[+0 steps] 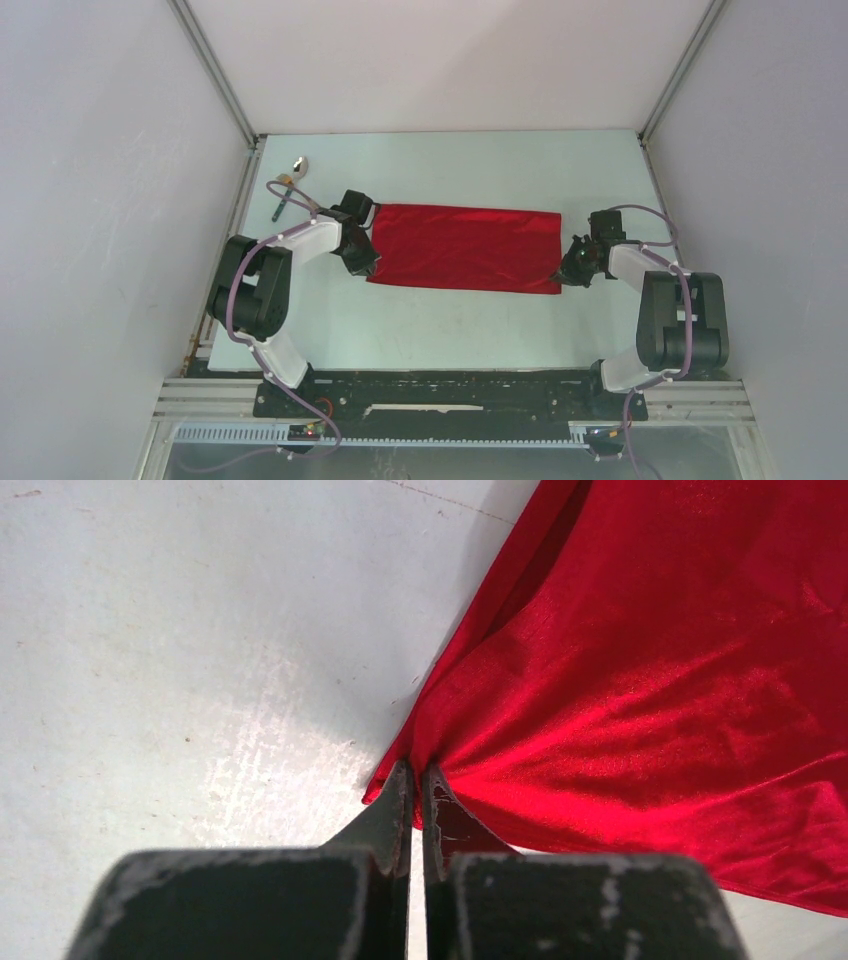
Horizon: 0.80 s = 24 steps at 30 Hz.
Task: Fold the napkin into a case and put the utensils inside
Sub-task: Fold and flatten the napkin at the center of the board.
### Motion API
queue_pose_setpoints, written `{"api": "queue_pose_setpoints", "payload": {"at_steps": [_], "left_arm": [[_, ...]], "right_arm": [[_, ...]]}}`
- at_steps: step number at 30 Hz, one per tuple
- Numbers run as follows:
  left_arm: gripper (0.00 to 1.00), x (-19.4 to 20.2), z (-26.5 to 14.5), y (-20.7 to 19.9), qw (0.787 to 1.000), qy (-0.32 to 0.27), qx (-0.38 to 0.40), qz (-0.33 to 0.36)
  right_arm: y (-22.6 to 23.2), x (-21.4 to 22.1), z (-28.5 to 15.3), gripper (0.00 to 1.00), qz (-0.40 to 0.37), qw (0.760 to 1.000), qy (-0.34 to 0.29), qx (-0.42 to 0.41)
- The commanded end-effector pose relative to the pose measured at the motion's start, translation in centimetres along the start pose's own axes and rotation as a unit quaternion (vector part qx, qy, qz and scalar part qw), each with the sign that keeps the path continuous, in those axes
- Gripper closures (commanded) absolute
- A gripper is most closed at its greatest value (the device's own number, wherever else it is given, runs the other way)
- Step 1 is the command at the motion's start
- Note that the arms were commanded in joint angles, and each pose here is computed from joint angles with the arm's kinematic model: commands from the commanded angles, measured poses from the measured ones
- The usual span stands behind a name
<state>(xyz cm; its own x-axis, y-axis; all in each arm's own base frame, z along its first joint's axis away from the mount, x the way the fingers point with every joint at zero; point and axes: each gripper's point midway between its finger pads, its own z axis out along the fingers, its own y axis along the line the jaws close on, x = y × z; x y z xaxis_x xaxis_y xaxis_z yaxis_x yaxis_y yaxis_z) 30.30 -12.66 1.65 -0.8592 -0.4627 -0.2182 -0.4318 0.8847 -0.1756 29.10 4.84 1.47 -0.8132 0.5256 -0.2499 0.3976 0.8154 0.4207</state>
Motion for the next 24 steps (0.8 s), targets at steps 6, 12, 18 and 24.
{"api": "queue_pose_setpoints", "payload": {"at_steps": [6, 12, 18, 24], "left_arm": [[1.00, -0.7, -0.1, 0.2, 1.000, -0.009, -0.016, 0.011], [0.84, -0.5, -0.6, 0.0, 1.000, -0.004, -0.007, 0.015], [0.57, -0.9, -3.0, 0.6, 0.999, -0.024, -0.009, 0.025], [0.42, -1.3, -6.3, 0.0, 0.998, -0.048, 0.025, 0.042]], "right_arm": [[-0.2, -0.7, 0.2, 0.99, -0.010, 1.000, -0.012, 0.003], [-0.3, -0.9, -0.2, 0.78, -0.012, 1.000, -0.021, 0.007], [-0.8, -1.9, -2.5, 0.58, -0.017, 0.998, -0.050, 0.047], [0.7, -2.6, -5.7, 0.43, -0.059, 0.991, -0.105, 0.050]]}}
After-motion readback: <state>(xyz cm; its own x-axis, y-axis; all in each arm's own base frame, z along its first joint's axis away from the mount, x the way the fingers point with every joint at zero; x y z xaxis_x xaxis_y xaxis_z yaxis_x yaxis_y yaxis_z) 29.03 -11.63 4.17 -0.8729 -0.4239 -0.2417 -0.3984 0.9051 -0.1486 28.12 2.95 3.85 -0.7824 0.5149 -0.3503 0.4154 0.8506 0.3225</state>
